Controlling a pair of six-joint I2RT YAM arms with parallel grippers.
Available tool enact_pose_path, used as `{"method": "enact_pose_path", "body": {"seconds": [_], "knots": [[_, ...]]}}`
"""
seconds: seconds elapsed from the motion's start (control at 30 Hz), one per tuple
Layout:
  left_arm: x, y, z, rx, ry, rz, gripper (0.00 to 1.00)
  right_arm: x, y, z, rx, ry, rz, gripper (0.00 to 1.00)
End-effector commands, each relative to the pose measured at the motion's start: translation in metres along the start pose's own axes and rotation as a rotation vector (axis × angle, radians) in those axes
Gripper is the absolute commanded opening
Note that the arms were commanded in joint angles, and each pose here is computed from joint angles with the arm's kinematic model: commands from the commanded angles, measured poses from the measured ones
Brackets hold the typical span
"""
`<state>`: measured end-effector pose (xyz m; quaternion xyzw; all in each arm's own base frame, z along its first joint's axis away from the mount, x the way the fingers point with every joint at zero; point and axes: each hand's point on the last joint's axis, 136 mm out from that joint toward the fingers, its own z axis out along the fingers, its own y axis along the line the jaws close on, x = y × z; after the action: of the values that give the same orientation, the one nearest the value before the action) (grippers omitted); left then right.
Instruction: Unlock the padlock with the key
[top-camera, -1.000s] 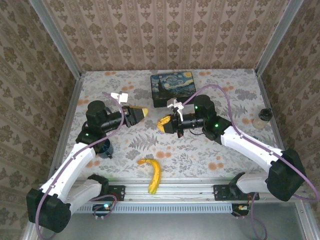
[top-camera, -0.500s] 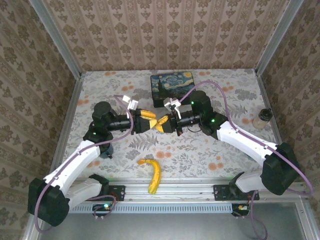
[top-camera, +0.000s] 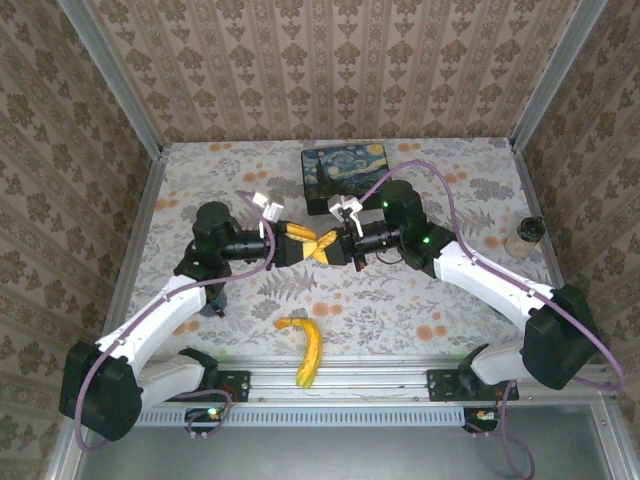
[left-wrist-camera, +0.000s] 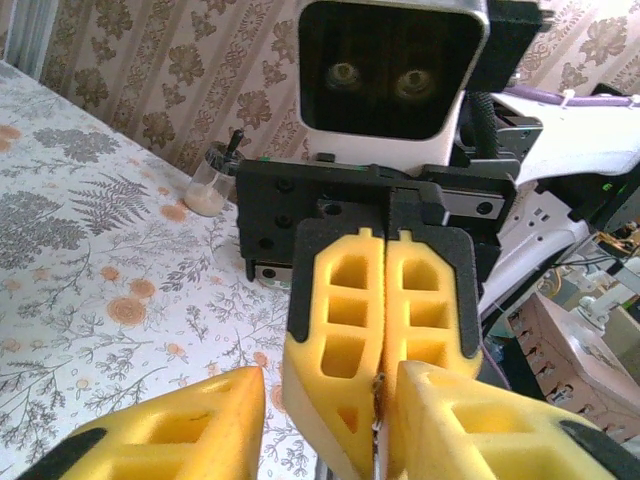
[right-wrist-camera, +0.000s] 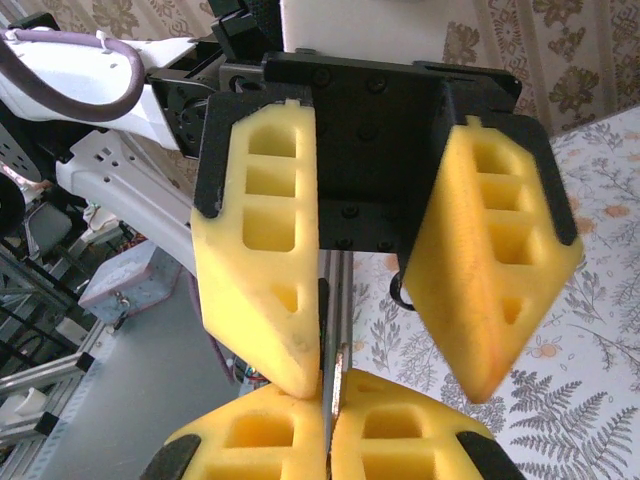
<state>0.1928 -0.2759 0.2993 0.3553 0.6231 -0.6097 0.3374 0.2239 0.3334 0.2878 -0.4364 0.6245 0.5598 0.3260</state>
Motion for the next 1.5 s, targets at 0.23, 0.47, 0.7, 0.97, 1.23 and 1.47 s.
{"method": "enact_pose_path", "body": {"seconds": [0.23,0.47,0.7,0.97,1.23,1.47], "knots": [[-0.007,-0.012,0.007,0.062,0.008,0.054,0.27,-0.01,0.005,0.0,-0.024,-0.008,-0.004,0.0],[-0.01,-0.012,0.01,0.072,0.004,0.052,0.21,-0.01,0.006,0.0,-0.028,-0.008,-0.001,0.0],[-0.011,-0.01,0.011,0.077,0.002,0.045,0.15,-0.004,-0.001,0.005,-0.03,0.007,0.022,0.0],[-0.012,-0.014,0.011,0.098,-0.001,0.05,0.24,-0.005,-0.002,0.005,-0.029,0.005,0.022,0.0],[-0.013,-0.015,0.013,0.108,-0.005,0.051,0.24,-0.005,-0.002,0.006,-0.034,0.004,0.025,0.0],[-0.013,-0.018,0.014,0.124,-0.001,0.051,0.18,-0.004,-0.003,0.008,-0.037,0.006,0.031,0.0]]}}
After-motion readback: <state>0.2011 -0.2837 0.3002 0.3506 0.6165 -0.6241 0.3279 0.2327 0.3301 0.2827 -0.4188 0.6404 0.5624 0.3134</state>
